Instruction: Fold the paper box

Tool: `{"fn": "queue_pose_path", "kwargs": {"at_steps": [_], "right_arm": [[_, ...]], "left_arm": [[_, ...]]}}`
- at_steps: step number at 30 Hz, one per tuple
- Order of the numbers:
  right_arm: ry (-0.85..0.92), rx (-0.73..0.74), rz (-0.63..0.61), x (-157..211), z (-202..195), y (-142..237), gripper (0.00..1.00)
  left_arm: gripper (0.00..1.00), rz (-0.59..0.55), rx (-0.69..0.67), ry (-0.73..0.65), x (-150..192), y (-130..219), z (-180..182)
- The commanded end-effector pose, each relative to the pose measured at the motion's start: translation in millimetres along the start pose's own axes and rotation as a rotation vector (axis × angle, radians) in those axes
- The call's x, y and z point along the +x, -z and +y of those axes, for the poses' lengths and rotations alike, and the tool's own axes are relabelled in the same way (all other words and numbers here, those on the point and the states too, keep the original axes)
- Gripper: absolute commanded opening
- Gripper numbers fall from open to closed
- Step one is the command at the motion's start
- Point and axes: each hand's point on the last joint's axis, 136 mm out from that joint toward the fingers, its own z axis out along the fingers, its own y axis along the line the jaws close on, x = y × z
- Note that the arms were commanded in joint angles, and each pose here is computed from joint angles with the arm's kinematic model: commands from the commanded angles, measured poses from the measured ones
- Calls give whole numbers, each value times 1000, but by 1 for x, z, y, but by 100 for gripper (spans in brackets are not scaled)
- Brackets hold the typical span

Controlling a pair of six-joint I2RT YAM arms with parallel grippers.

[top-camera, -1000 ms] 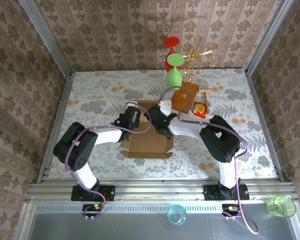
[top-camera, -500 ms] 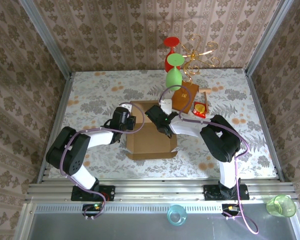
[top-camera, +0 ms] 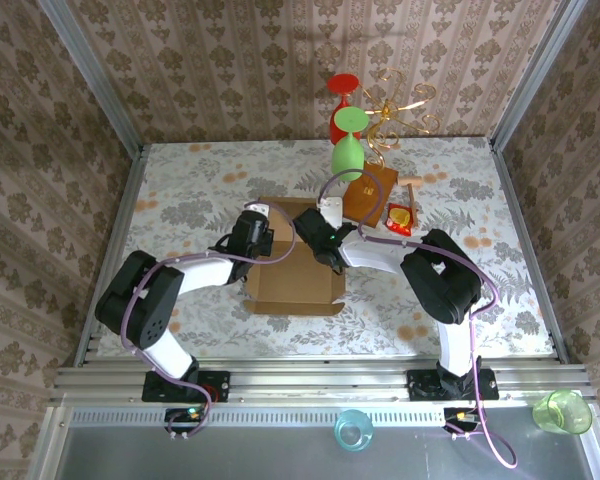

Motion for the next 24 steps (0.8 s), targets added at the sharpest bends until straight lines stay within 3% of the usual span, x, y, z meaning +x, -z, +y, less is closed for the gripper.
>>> {"fn": "queue_pose_path", "kwargs": {"at_steps": [1,3,6,13,17,24], "right_arm": [[70,86,30,10,-19,-7,0],[70,84,33,11,-19,-8,0],[65,84,39,11,-21,-9,0],[60,71,52,10,-19,-11,0],[63,65,70,11,-17,-13,0],[60,46,85,10,-14,-15,0]], "left_arm": [[6,30,-136,3,10,2,27],[31,10,-70,13,6,8,16],[51,-26,14,39,-5,20,6],[71,-98,228,94,-35,44,-5],[72,-81,312,98,-38,46,-10],[72,-43,293,107,-37,30,3]]}}
